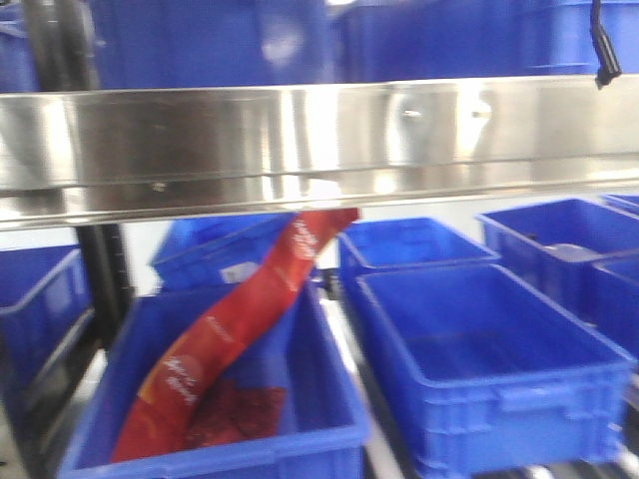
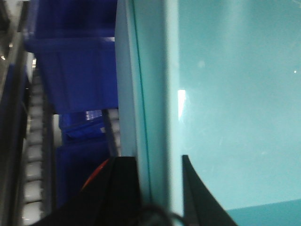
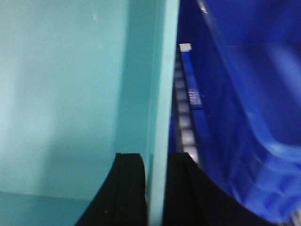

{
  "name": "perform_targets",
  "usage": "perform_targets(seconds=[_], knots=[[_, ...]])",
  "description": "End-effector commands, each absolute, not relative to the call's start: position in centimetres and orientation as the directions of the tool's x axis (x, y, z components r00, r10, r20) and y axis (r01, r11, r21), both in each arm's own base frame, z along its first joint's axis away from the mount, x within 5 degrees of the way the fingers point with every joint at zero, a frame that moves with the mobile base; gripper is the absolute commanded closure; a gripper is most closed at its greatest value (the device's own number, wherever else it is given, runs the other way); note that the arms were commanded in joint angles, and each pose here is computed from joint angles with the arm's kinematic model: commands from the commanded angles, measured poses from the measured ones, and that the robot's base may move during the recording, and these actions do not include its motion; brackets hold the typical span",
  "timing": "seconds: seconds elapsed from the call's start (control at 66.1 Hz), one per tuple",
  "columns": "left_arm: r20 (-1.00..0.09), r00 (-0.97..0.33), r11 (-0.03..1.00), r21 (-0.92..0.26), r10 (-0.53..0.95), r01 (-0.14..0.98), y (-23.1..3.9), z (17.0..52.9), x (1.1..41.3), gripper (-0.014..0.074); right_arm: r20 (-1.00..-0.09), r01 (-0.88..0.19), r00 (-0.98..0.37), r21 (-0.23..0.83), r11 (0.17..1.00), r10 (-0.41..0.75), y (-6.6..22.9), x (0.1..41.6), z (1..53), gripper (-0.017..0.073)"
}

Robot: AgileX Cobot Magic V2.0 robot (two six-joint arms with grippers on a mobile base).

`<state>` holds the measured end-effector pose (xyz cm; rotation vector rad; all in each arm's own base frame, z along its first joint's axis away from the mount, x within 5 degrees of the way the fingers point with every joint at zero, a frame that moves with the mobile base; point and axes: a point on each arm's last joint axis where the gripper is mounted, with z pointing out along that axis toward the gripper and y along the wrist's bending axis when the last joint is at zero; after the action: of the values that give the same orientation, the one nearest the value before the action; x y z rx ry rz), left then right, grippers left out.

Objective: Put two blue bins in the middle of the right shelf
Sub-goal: 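Drive the base up to the facing roller shelf, holding the bin, then raise the held teal bin with both grippers above the upper shelf rail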

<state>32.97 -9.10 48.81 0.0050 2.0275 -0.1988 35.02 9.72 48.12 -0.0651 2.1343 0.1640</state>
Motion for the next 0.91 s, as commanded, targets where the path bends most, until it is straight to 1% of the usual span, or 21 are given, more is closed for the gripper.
perform_targets(seconds=[0.0,0.892], knots=[[-0.946,-0.294,0.967,-0.191,-0.135,0.170,-9.61,51.44,32.20,0.0704,-0.891,-0.147,-0.453,0.112,0.983,0.034,9.99,34.61,49.65,0.0725],[-0.946,-0.294,0.967,-0.191,-0.135,0.170,-9.61,51.44,32.20,0.0704,-0.891,-0.147,-0.453,0.112,0.983,0.034,9.99,34.61,49.65,0.0725]])
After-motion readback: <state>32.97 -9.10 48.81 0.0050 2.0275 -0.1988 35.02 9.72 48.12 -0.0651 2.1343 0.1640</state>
